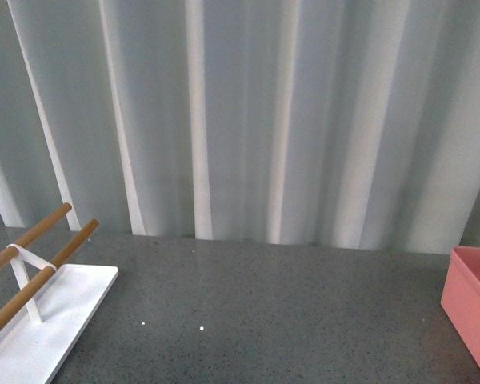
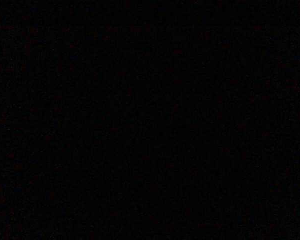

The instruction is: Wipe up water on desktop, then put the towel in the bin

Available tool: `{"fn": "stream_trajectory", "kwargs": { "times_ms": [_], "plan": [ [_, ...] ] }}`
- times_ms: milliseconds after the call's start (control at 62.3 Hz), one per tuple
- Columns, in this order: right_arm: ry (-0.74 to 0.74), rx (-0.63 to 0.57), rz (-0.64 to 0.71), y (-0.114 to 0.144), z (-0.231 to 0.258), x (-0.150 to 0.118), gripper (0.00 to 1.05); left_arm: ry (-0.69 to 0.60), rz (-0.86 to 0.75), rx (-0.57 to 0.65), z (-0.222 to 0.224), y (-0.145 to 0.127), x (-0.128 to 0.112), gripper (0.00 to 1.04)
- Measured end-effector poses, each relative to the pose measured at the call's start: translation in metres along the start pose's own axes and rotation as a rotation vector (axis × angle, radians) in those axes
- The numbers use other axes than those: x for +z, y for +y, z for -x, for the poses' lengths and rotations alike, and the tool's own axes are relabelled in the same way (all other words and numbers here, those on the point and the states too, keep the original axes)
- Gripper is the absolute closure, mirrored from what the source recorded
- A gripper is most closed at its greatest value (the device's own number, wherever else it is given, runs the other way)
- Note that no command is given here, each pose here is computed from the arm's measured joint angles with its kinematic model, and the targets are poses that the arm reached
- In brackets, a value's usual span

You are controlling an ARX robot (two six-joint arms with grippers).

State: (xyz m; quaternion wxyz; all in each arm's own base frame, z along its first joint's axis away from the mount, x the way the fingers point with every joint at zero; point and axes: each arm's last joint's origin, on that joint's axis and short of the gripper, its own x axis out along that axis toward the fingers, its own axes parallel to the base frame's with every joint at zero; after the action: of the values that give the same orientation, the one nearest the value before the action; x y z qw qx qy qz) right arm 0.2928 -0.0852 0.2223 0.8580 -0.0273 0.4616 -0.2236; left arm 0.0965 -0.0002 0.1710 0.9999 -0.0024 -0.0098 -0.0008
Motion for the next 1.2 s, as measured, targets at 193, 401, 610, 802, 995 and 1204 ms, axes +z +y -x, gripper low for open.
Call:
{"fn": "stream_trajectory", "kwargs": {
  "times_ms": [193, 401, 610, 802, 995, 1204],
  "plan": [
    [0.014, -0.009, -0.010, 0.000, -0.002, -0.003, 0.62, 0.000, 0.000, 0.000, 0.000, 0.000, 0.000, 0.07],
    [0.014, -0.012, -0.012, -0.001, -0.002, -0.003, 0.27, 0.000, 0.000, 0.000, 0.000, 0.000, 0.000, 0.07],
    [0.014, -0.012, -0.015, -0.001, -0.002, -0.003, 0.08, 0.000, 0.000, 0.000, 0.000, 0.000, 0.000, 0.07],
    [0.014, -0.012, -0.015, -0.001, -0.002, -0.003, 0.07, 0.000, 0.000, 0.000, 0.000, 0.000, 0.000, 0.07],
    [-0.390, 0.380, -0.084, 0.010, -0.017, -0.029, 0.26, 0.000, 0.000, 0.005, 0.000, 0.000, 0.000, 0.07],
    [-0.983, 0.458, -0.048, 0.022, 0.027, -0.064, 0.65, 0.000, 0.000, 0.000, 0.000, 0.000, 0.000, 0.07]
  ]
}}
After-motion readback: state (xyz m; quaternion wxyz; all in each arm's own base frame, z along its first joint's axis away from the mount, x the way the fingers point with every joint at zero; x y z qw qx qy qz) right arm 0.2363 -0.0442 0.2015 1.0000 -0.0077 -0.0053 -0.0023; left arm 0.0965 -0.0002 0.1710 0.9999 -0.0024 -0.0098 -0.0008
